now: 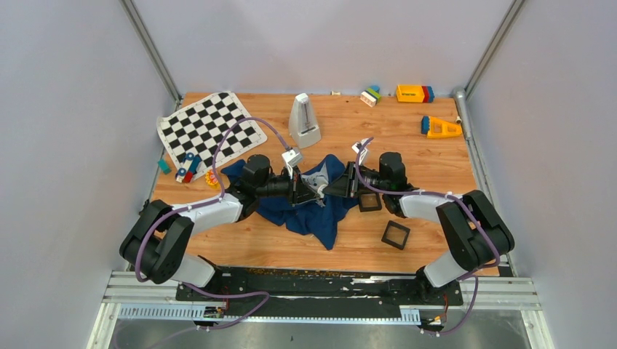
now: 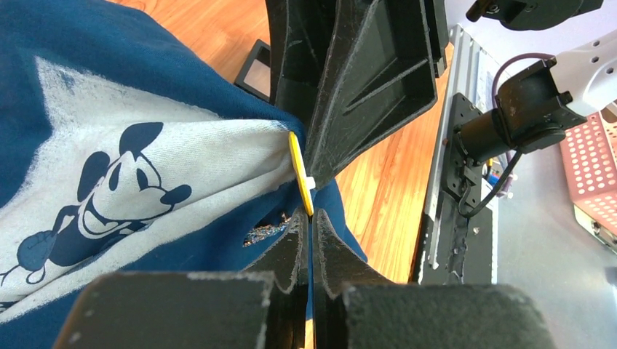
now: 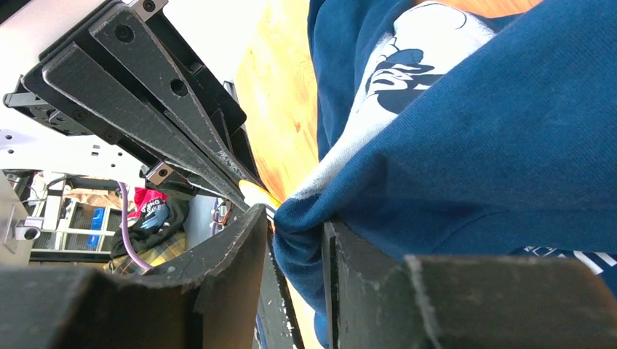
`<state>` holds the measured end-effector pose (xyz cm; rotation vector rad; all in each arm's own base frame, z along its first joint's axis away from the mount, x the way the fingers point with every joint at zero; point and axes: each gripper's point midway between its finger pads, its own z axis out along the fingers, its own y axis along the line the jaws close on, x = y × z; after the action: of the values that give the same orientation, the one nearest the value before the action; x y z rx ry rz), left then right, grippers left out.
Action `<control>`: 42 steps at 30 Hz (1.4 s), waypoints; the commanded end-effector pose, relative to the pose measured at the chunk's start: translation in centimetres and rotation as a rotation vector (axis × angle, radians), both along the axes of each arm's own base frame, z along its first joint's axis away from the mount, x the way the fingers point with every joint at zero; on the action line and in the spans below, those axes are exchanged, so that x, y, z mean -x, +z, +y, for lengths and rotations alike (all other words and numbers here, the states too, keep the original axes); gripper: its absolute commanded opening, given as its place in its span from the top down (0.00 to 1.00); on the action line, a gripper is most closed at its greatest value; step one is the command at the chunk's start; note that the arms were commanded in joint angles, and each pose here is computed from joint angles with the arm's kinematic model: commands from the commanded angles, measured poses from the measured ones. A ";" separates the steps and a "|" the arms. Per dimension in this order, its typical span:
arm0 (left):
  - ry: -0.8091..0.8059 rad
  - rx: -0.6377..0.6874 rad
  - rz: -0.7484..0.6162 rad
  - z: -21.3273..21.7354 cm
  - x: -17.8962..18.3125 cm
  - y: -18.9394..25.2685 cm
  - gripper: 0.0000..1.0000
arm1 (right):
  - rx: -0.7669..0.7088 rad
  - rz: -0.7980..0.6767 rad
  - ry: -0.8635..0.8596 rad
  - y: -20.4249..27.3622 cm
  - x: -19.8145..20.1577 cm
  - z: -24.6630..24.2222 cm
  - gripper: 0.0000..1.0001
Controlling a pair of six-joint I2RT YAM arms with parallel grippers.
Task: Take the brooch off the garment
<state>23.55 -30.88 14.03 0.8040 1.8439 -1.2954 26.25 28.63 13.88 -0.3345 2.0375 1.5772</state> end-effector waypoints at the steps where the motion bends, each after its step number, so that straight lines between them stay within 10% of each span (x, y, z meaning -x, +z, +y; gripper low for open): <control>1: -0.041 0.054 -0.073 -1.1 0.0 2.8 1.00 | -0.024 -0.106 0.000 1.9 -0.5 0.4 0.62; 6: 0.094 -0.013 -0.067 0.3 -2.2 1.9 1.00 | -0.023 -0.137 -0.039 2.0 -0.5 -0.1 0.38; 26: 0.288 -0.164 -0.112 3.4 -4.5 0.8 1.00 | 0.216 -0.123 -0.160 -1.6 -2.7 1.3 0.41; 37: 0.290 -0.171 -0.106 3.4 -4.6 0.5 1.00 | 0.299 -0.133 -0.133 -3.1 -2.4 3.0 0.58; 42: 0.311 -0.194 -0.108 3.8 -4.9 0.2 1.00 | 0.306 -0.138 -0.125 -3.2 -2.3 3.2 0.81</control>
<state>27.03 -26.99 11.67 0.6324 2.0213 -0.9165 27.66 31.31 9.49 -0.3773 2.1934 1.1650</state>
